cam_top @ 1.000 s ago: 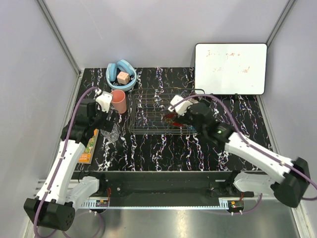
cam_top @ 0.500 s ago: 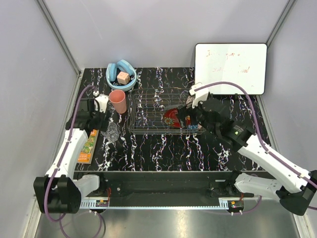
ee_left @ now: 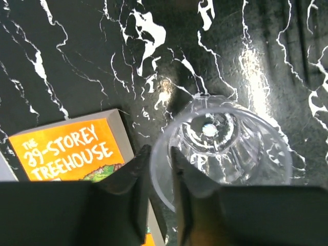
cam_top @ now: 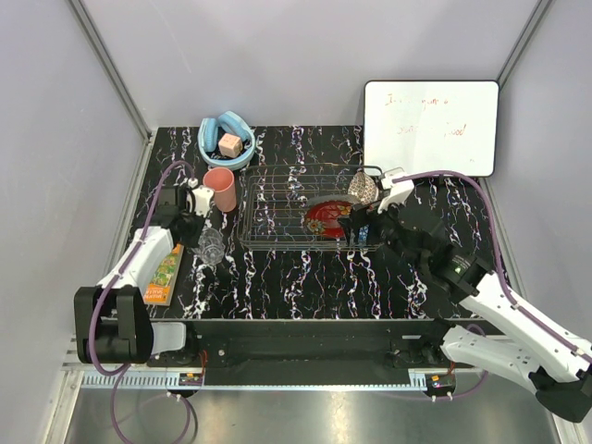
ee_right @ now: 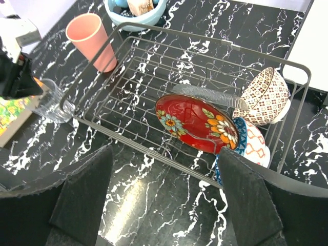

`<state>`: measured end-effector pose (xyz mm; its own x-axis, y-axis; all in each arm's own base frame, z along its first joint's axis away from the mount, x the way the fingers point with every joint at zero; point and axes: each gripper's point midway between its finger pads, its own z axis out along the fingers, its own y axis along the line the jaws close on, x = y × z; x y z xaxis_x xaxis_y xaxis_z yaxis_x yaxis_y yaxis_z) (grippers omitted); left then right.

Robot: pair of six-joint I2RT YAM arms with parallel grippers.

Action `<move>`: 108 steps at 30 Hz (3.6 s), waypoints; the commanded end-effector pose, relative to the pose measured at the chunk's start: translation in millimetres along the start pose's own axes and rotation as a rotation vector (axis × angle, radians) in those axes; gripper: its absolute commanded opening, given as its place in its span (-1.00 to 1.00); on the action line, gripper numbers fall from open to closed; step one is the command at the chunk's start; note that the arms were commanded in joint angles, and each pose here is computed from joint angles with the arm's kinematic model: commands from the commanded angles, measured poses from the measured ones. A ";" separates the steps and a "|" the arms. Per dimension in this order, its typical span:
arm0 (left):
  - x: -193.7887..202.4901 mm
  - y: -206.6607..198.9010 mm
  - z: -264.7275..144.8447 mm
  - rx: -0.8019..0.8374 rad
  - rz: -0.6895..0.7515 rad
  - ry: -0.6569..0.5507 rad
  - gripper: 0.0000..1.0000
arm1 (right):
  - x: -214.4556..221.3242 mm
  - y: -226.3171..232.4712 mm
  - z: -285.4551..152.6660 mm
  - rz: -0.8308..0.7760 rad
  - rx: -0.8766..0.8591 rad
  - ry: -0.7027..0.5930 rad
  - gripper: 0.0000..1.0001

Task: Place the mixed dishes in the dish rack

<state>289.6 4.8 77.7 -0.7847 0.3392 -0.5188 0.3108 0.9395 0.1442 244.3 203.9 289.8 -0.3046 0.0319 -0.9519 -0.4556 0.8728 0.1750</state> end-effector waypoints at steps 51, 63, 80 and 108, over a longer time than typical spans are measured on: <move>-151.5 -142.2 -258.3 1.253 -0.393 -0.523 -1.00 | -76.6 148.9 3.1 1.094 -1.115 -0.267 0.99; -142.5 -142.6 -240.1 1.212 -0.391 -0.491 -1.00 | -87.0 170.6 22.8 1.112 -1.203 -0.223 0.99; -151.8 -136.8 -237.8 1.170 -0.365 -0.514 -1.00 | -59.6 180.5 18.2 1.152 -1.209 -0.128 1.00; -142.9 -124.5 -198.4 1.025 -0.302 -0.500 -0.36 | -70.0 185.0 25.2 1.225 -1.258 -0.058 -0.84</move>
<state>248.1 -155.5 300.9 -0.7405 -0.2119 -0.6378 0.5443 0.3675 -0.7541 230.2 402.4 314.6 -0.9254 0.3747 -0.0562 -0.1890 -0.3280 0.9256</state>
